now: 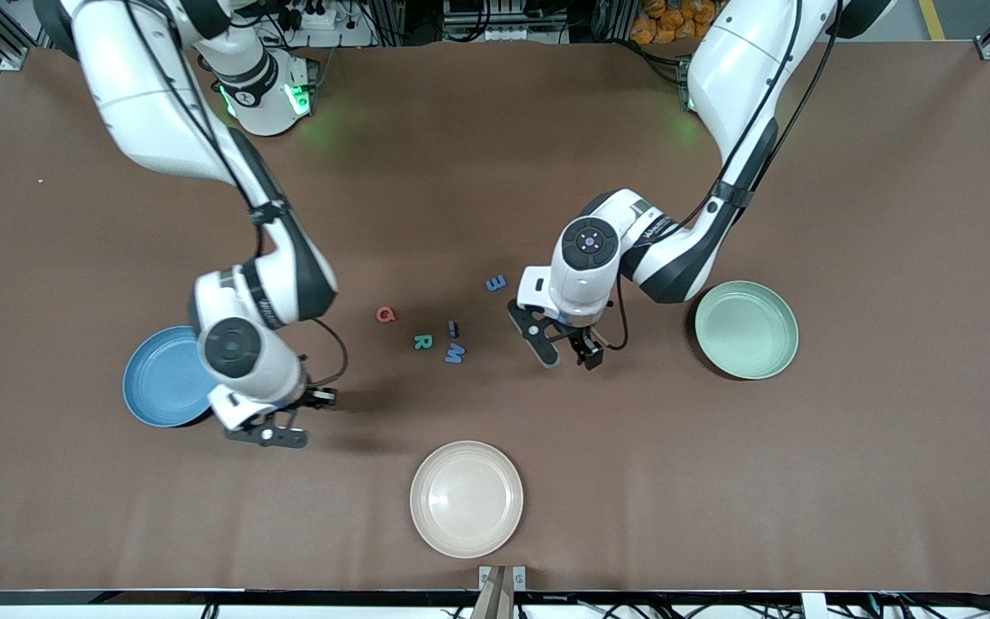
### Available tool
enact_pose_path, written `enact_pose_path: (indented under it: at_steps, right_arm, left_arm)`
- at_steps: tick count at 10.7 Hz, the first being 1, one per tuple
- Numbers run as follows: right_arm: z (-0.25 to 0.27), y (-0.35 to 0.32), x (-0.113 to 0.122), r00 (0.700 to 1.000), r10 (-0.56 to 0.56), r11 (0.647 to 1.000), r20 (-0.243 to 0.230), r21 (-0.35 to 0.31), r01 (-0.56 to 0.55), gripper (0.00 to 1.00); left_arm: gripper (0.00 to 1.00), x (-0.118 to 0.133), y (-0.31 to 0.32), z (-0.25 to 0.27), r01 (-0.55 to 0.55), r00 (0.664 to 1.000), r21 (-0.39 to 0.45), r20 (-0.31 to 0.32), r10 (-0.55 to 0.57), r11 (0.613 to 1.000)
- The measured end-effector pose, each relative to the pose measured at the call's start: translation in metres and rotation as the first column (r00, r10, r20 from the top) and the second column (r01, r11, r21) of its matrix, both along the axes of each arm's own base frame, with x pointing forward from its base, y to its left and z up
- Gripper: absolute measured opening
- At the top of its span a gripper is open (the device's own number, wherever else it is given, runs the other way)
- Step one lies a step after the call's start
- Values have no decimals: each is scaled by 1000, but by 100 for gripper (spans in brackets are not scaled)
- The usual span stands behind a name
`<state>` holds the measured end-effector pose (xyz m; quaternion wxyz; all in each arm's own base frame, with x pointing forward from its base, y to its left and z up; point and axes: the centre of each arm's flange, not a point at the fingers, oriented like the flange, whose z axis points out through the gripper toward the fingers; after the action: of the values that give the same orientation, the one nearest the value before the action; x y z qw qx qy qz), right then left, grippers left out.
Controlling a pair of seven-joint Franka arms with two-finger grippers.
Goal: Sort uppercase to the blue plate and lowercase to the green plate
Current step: 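Drop the H onto the blue plate while the left gripper lowers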
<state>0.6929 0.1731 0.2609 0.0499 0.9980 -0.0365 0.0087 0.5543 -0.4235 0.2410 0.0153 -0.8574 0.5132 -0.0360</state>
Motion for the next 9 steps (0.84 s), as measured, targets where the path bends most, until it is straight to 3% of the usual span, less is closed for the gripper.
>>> enact_pose_path:
  at_steps: [6, 8, 9]
  right_arm:
    - [20, -160, -22, 970, 225, 974, -89, 11, -225, 33]
    - [26, -202, -26, 951, 290, 957, -104, 32, -288, 33]
    - [25, -219, -29, 945, 310, 950, -108, 61, -305, 33]
  left_arm:
    - [97, -19, -19, -26, 78, 997, -32, -16, -79, 996]
    - [93, -25, -19, -37, 85, 996, -45, -11, -86, 995]
    - [85, -28, -18, -43, 89, 996, -53, -8, -90, 995]
